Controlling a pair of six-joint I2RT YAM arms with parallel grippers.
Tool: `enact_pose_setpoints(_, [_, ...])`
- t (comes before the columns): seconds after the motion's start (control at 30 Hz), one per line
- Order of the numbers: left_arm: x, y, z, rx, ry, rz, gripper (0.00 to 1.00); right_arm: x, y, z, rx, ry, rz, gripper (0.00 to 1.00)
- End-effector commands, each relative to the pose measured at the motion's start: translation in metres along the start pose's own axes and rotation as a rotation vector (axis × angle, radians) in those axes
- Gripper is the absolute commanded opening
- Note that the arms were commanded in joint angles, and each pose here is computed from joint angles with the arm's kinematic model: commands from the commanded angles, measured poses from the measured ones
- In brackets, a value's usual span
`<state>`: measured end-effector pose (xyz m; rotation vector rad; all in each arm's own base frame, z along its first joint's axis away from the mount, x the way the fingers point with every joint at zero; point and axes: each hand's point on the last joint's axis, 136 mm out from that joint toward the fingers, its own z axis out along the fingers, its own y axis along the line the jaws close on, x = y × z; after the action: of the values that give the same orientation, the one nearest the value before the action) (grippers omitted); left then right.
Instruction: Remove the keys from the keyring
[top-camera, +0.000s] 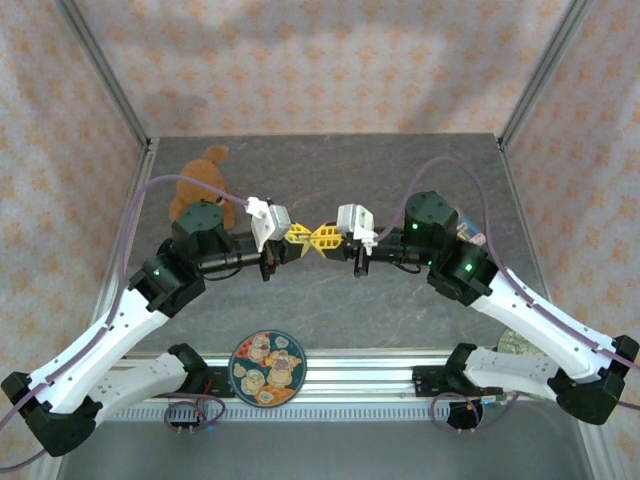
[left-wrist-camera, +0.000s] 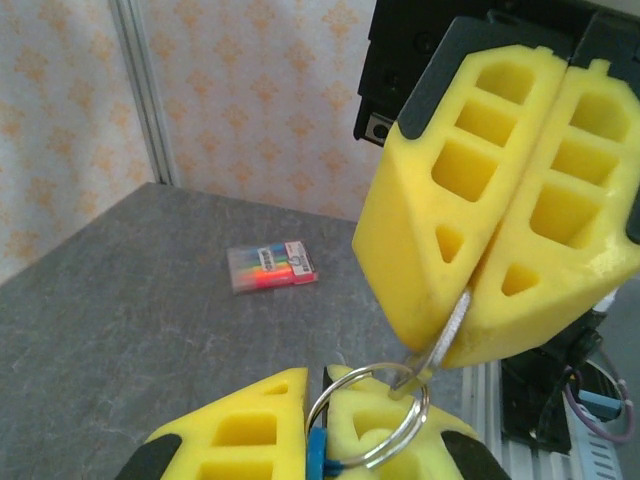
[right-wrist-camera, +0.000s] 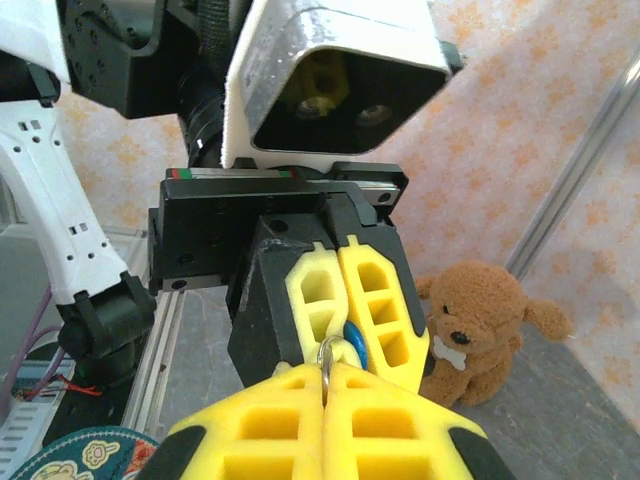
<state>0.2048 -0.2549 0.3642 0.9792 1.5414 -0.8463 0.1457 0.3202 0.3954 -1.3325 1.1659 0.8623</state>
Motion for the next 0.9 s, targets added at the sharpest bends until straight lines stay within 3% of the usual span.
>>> enact_pose_setpoints(0.0, [-0.031,0.065,-0.016,-0.304,-0.077,-0.024,0.0,0.004,0.099,-0.011,-0.453,0.019,0.065,0.0])
enact_pose_setpoints(0.87, [-0.027,0.052,-0.014,-0.226,-0.02,-0.005,0.0,-0.013,0.142,0.016,-0.736,0.018,0.101,0.0])
